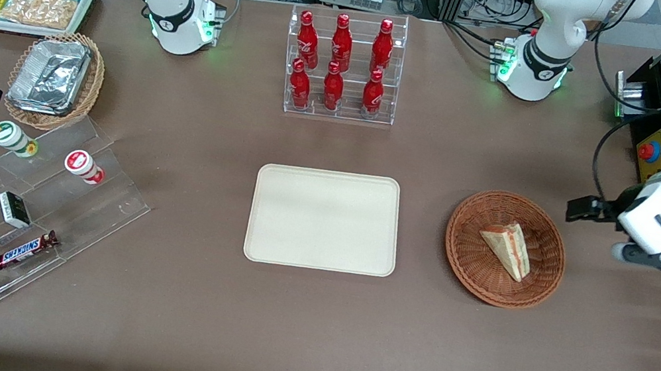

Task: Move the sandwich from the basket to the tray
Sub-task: 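Move the left gripper over the wrapped sandwich in the wicker basket, then lower the left gripper and close it on the sandwich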

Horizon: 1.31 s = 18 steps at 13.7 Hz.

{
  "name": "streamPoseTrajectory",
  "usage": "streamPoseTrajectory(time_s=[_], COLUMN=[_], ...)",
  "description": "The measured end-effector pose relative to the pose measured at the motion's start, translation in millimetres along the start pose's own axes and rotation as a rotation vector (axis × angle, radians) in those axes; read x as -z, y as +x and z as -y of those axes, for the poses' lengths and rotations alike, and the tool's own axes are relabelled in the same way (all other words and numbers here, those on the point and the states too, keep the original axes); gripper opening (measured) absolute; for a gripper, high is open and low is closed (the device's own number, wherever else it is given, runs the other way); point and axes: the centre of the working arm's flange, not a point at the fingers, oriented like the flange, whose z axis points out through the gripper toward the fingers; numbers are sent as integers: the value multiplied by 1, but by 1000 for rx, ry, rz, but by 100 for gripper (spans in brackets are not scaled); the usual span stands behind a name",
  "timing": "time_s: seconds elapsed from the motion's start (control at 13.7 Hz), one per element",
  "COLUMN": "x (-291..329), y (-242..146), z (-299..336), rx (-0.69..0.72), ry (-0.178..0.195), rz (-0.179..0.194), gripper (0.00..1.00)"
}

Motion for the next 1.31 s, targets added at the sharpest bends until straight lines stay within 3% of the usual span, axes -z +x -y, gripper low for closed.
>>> streamPoseTrajectory(time_s=[0.51,0.66,1.02,1.31], x=[-79,-100,-147,-154], y=[-4,-6,-15,-19], z=[-4,-12,-51,-56], rx=[2,48,280,636], ry=[2,0,-25,-46], rz=[-16,-36,-109,-106], gripper=[100,100,100,100])
